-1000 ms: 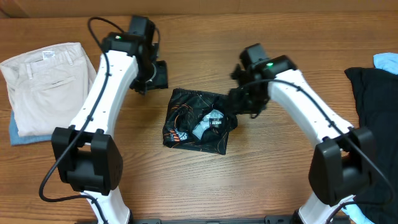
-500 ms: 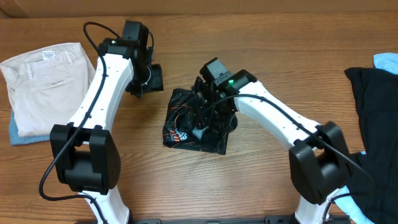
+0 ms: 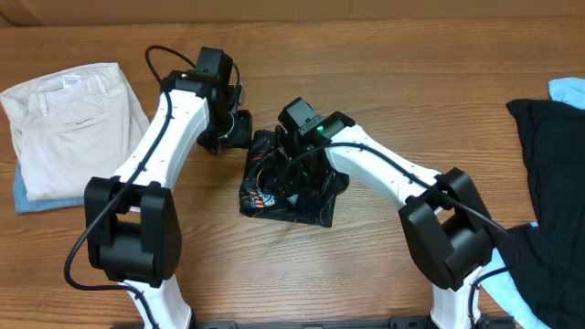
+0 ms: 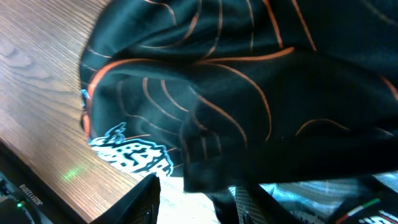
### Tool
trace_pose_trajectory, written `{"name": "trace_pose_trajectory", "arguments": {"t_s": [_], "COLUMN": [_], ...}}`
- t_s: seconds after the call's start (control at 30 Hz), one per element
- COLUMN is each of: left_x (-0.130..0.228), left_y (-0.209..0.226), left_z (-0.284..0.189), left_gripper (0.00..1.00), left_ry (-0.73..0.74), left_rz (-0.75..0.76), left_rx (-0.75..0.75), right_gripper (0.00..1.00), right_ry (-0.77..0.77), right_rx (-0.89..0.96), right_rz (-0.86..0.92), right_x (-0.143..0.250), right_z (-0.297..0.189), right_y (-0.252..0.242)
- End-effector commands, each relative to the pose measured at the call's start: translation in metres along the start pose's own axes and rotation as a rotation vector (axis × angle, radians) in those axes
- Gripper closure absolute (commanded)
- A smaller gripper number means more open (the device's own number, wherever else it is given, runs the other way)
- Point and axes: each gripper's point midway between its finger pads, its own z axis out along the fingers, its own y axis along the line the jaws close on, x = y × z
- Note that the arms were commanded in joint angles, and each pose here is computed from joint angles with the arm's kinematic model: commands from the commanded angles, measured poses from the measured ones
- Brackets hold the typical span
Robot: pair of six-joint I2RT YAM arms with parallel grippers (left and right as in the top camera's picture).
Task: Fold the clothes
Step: 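Press and square the folded bundle with both grippers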
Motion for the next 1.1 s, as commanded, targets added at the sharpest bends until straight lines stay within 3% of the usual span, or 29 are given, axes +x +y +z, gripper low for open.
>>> {"name": "trace_pose_trajectory", "arguments": {"t_s": [0.0,0.13,0.2,0.4,0.7,1.07], "left_x": [0.001,0.002,0.003,0.004,0.01,0.03], "left_y": [-0.003,-0.007,-0.008,-0.01,-0.02,-0.05], "left_z": [0.005,0.006,0.007,0.007,0.009,0.028], "left_gripper": [0.48,0.48,0.49,0.49,0.49,0.48], "left_ry": [0.008,0.009,0.011,0.014,0.031,0.058], "left_rz": [0.029,0.039,0.044,0.047,0.077,0.167], "left_rx": [0.012,0.013,0.013,0.014,0.015,0.019], "right_gripper": [0.57,0.62,0.74,0.95,0.96,0.95], "right_ry": [0.0,-0.007,-0.013,-0.016,0.094,0.073], "right_rx": [-0.006,-0.007,-0.01,-0.001,0.268,0.271], "right_rz": [0.013,0.03,0.042,0.059,0.28,0.322], "right_x": [-0.001,-0.003,-0.005,-0.005,0.038,0.044], "right_z": [0.001,0.002,0.002,0.003,-0.047,-0.076], "right_y": [0.001,0.001,0.001,0.0,-0.078,-0.088]}}
